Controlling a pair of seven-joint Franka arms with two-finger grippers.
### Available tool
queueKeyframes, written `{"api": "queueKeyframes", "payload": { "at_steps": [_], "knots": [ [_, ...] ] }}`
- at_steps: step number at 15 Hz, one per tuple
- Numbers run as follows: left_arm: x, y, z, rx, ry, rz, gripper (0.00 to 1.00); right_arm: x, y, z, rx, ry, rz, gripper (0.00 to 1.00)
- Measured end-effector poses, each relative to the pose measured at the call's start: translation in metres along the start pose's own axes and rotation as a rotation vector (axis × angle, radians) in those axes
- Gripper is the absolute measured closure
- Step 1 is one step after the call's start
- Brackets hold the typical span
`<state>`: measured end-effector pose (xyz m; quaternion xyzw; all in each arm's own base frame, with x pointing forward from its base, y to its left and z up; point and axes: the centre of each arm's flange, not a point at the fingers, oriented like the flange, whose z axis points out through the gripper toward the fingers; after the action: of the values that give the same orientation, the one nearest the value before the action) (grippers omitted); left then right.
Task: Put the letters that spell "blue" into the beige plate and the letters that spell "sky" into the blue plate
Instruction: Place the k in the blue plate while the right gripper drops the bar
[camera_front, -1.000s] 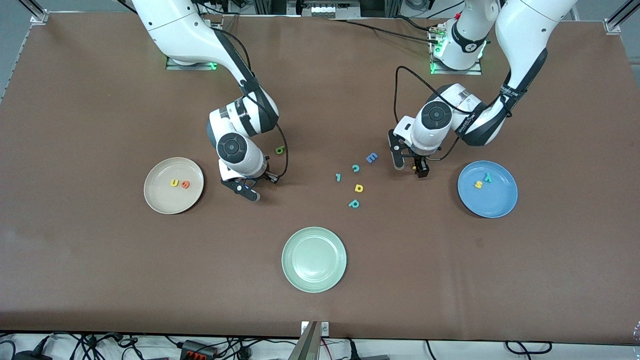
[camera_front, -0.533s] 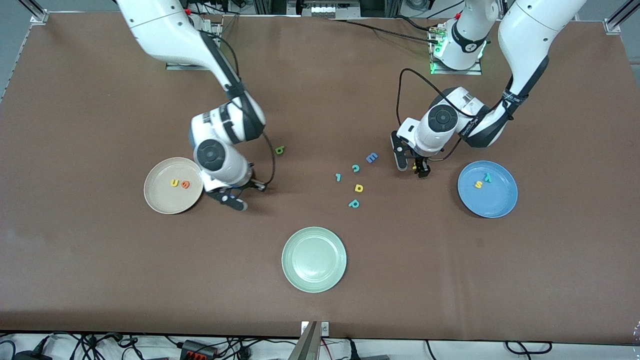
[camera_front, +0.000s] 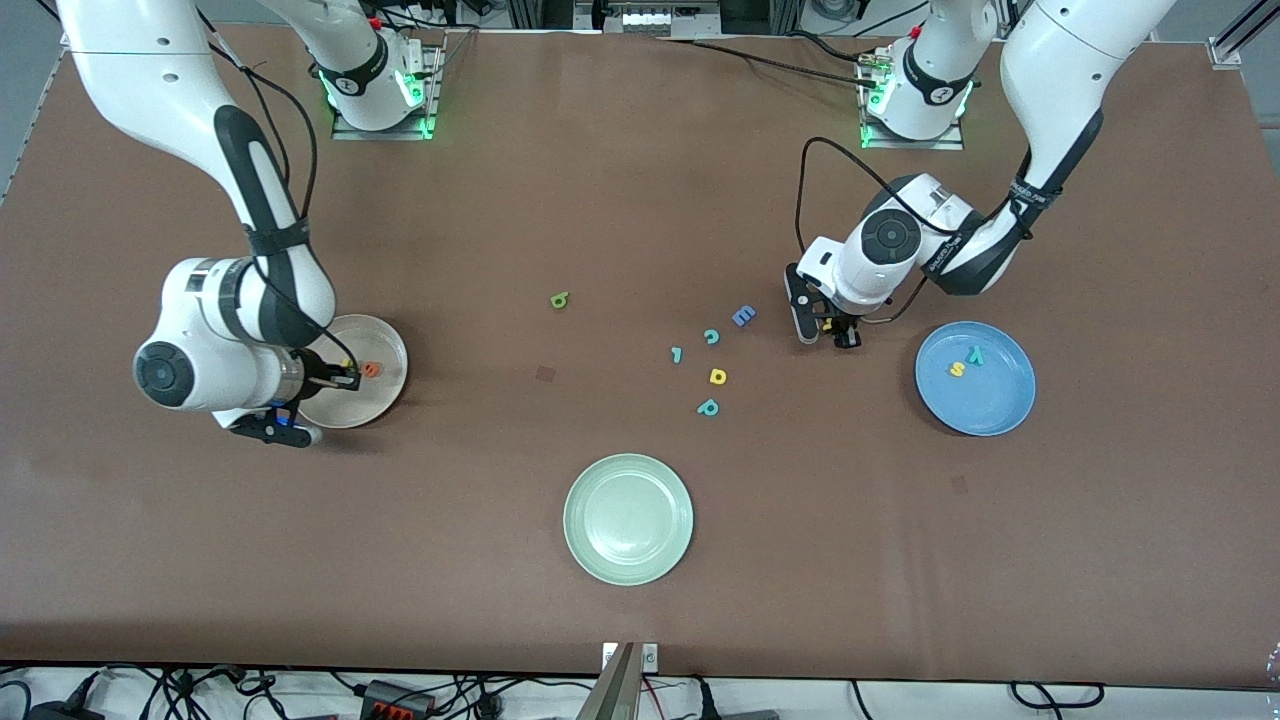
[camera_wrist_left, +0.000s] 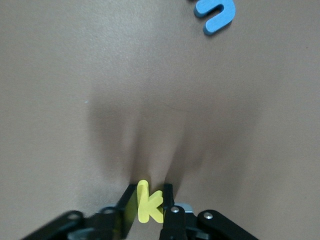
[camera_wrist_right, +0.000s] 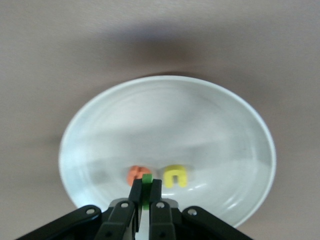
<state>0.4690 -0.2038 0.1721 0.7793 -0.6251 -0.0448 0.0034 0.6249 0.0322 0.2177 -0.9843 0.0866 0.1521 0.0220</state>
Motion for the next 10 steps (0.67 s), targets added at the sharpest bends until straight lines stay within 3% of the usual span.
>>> {"api": "queueKeyframes", "payload": {
  "at_steps": [6,8,10],
  "knots": [
    [-0.005,-0.010,-0.006,0.011,-0.002,-0.019,0.76,0.005,0.050,0.018,0.008,-0.037,-0.053,0.91],
    [-0.015,-0.029,-0.021,0.018,-0.042,-0.049,0.76,0.008,0.068,0.019,0.017,-0.039,-0.054,0.89],
    [-0.033,-0.064,-0.053,0.027,-0.114,-0.107,0.76,0.009,0.075,0.017,0.021,-0.034,-0.052,0.76]
  ]
}}
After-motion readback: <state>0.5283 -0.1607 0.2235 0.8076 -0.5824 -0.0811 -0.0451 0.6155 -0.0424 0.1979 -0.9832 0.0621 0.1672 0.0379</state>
